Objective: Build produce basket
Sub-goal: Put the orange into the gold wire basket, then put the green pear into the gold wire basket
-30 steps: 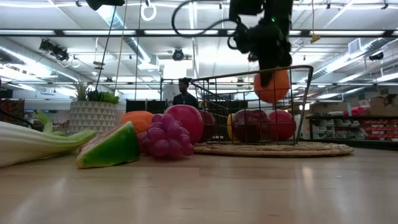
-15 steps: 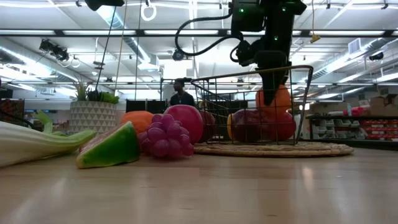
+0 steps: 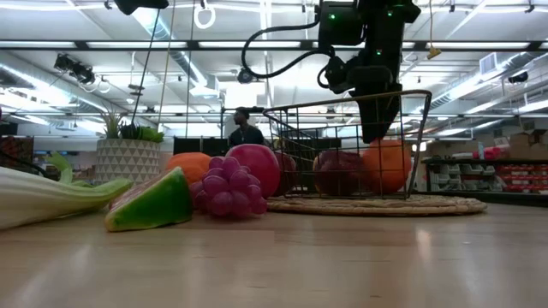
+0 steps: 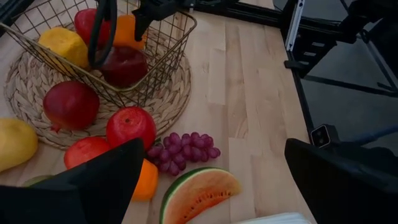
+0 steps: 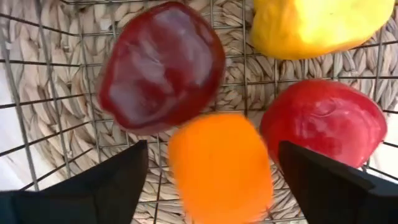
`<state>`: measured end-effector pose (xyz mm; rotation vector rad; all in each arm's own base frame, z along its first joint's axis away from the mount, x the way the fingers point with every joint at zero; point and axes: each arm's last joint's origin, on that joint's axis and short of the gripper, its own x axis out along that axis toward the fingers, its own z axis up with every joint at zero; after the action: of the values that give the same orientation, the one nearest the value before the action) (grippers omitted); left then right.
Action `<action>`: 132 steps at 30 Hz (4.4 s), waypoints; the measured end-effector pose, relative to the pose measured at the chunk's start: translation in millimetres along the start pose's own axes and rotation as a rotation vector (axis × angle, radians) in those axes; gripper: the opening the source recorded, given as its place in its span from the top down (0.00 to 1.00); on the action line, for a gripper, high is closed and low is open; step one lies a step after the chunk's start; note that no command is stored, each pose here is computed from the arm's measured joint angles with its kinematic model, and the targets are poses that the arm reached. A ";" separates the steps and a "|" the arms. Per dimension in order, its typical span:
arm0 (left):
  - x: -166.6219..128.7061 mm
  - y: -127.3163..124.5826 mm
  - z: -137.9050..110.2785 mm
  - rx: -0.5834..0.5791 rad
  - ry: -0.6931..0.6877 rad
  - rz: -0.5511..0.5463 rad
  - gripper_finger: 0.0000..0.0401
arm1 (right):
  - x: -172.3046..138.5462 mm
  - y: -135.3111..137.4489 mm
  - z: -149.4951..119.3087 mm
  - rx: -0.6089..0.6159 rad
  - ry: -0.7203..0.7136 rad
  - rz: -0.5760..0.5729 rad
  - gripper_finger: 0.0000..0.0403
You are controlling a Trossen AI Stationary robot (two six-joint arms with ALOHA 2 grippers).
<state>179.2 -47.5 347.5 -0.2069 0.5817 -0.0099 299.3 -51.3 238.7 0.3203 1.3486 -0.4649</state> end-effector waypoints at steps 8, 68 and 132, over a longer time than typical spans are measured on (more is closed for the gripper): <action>0.0 0.3 -0.9 0.001 0.009 0.003 0.01 | -5.5 2.1 0.3 -0.005 0.035 0.079 0.04; 82.1 104.9 -28.9 0.266 0.588 0.486 0.01 | -34.3 215.6 -141.1 -0.188 -0.971 0.281 0.07; 173.0 181.3 -78.1 0.423 0.934 0.212 0.28 | -12.5 211.8 -162.3 -0.211 -1.082 0.369 0.07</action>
<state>272.2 103.4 153.9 0.2994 1.5088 -0.0243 263.8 211.8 209.5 0.0944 0.2602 -0.1225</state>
